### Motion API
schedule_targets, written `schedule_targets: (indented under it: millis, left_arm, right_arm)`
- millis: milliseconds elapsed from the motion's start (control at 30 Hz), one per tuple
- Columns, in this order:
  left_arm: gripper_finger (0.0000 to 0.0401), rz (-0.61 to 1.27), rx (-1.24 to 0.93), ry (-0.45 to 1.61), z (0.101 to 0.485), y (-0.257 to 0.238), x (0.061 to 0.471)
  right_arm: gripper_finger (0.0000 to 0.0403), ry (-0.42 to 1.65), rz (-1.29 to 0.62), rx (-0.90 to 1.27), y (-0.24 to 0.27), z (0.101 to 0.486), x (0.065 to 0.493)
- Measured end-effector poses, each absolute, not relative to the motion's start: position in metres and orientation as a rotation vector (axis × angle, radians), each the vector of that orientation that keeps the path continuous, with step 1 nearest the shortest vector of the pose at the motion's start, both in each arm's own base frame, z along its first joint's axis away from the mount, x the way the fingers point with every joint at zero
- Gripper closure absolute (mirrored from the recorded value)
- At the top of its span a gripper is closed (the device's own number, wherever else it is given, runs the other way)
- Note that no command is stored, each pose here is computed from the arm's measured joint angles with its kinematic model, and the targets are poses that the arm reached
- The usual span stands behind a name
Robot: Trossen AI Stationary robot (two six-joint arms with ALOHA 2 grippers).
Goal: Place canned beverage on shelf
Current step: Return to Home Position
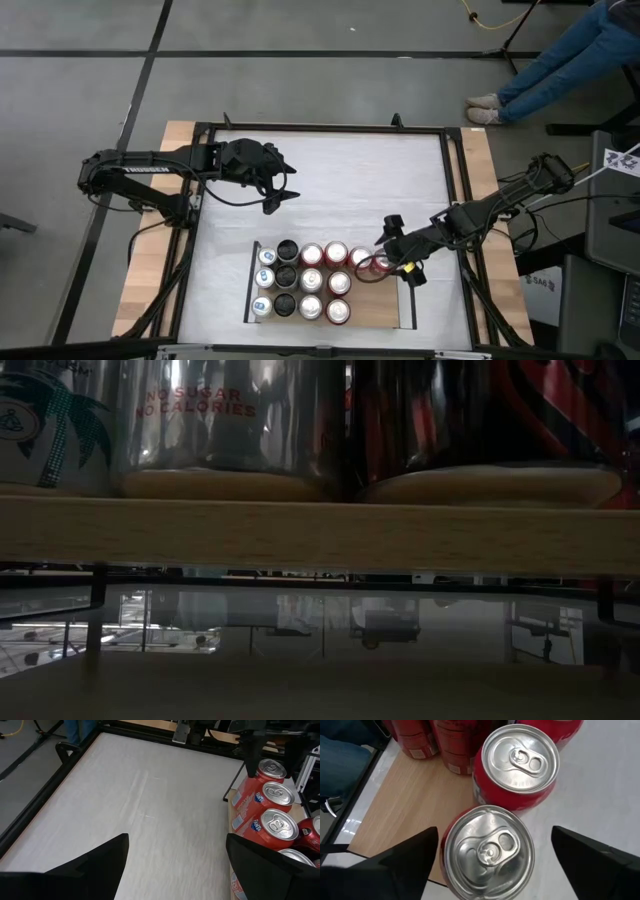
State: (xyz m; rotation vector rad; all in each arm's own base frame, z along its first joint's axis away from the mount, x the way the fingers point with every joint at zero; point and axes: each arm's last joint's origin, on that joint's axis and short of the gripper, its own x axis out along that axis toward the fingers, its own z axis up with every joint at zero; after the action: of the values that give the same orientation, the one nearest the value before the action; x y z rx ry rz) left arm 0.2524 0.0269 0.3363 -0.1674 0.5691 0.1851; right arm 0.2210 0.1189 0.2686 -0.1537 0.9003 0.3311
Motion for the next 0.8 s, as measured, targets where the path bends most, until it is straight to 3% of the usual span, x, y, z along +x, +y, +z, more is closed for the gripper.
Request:
schedule_targets:
  millis: [167,567,800]
  left_arm:
    - [0.0075,0.185,-0.167,0.569,0.336,0.027,0.252]
    - [0.0075,0.185,-0.167,0.569,0.336,0.027,0.252]
    - [0.0075,0.183,-0.167,0.552,0.338,0.027,0.253]
  right_arm:
    - [0.0005,0.900,0.331,-0.153,0.119,0.269,0.221]
    - [0.0010,0.892,0.333,-0.153,0.118,0.271,0.219]
    - [0.0010,0.835,0.337,-0.145,0.113,0.298,0.211]
